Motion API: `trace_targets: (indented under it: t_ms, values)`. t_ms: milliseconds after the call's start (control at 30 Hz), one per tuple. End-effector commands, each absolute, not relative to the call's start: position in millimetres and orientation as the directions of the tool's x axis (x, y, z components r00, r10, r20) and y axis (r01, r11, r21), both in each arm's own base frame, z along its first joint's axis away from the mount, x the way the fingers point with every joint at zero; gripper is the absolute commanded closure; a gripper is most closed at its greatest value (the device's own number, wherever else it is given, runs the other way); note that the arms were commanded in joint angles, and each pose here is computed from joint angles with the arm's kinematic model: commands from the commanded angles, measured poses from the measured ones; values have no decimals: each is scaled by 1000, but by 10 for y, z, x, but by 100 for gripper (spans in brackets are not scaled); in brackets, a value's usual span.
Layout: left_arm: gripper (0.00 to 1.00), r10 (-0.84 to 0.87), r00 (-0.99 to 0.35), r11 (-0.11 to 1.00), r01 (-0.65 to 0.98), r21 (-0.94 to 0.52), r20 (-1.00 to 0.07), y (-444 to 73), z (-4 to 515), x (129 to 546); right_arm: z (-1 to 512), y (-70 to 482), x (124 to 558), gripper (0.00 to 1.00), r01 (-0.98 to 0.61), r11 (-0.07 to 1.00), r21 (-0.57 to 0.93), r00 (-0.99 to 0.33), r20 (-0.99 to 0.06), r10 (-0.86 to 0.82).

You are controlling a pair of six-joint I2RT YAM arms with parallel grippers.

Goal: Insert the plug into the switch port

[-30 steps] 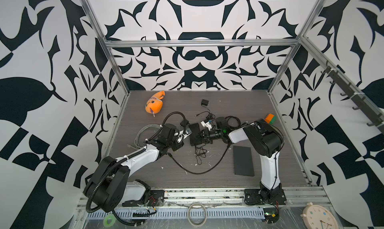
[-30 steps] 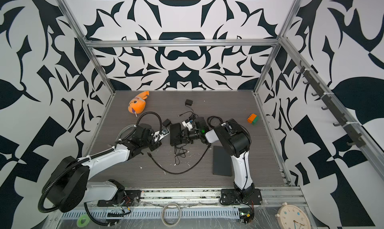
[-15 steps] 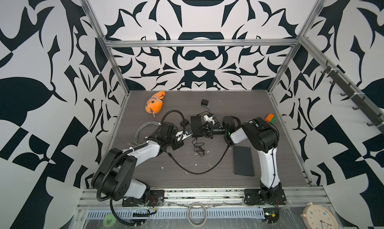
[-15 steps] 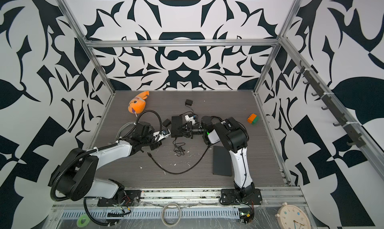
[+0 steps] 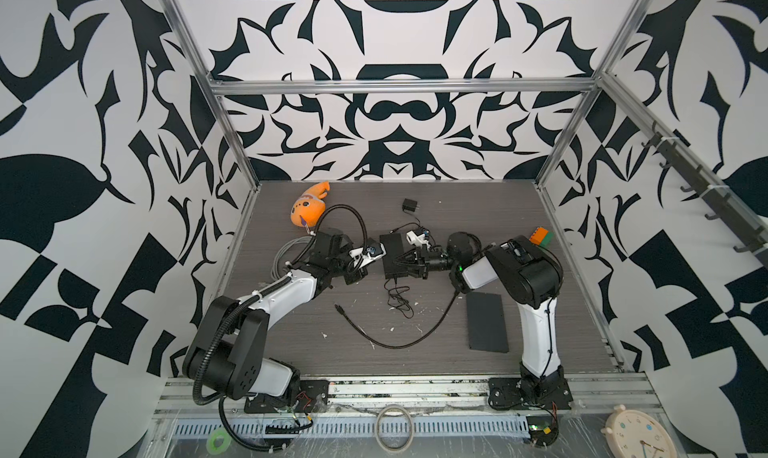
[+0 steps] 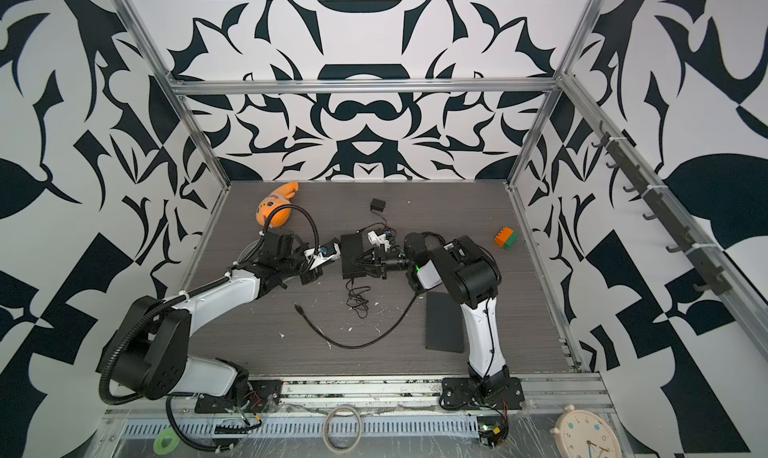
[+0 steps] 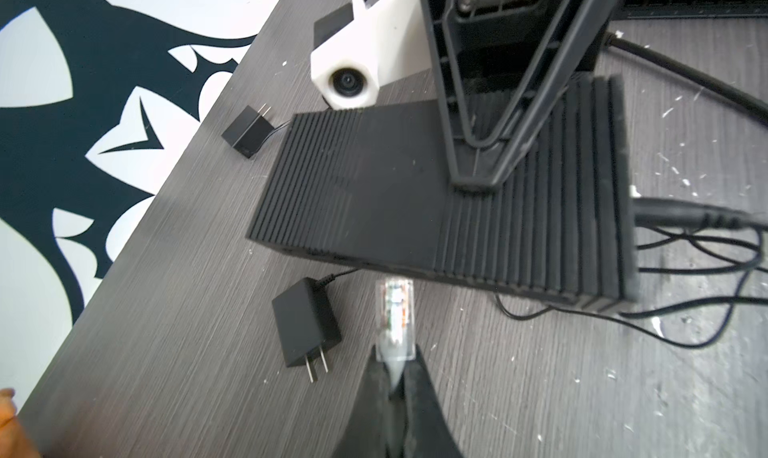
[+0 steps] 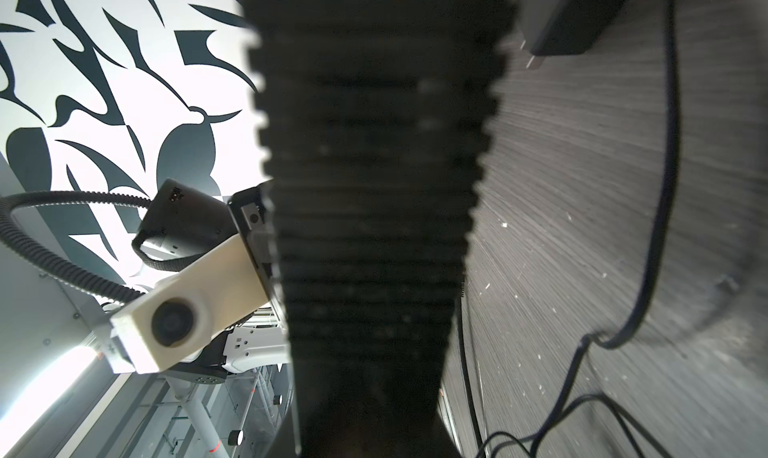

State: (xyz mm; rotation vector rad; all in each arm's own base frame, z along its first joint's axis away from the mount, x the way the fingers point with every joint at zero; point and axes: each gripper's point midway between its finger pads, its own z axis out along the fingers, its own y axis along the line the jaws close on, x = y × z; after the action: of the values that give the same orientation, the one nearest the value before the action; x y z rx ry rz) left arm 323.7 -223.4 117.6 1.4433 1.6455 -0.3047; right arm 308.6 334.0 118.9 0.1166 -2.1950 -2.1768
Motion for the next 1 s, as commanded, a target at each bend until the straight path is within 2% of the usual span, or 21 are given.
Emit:
trace_targets:
  t_ms: [0,433,967]
  values:
    - [100,672,101,232,912,339,-733,-2274,1125,3195,1434,3394,3016,89,-122,-49,991,-986,-127,-112]
    - [100,672,90,231,918,323,-735,-2273,1091,3131,1477,3463,2988,90,-128,-55,990,-984,-134,-114]
    - [100,683,102,170,941,293,-723,-2366,1040,2994,1527,3572,2892,90,-158,-65,985,-973,-166,-161]
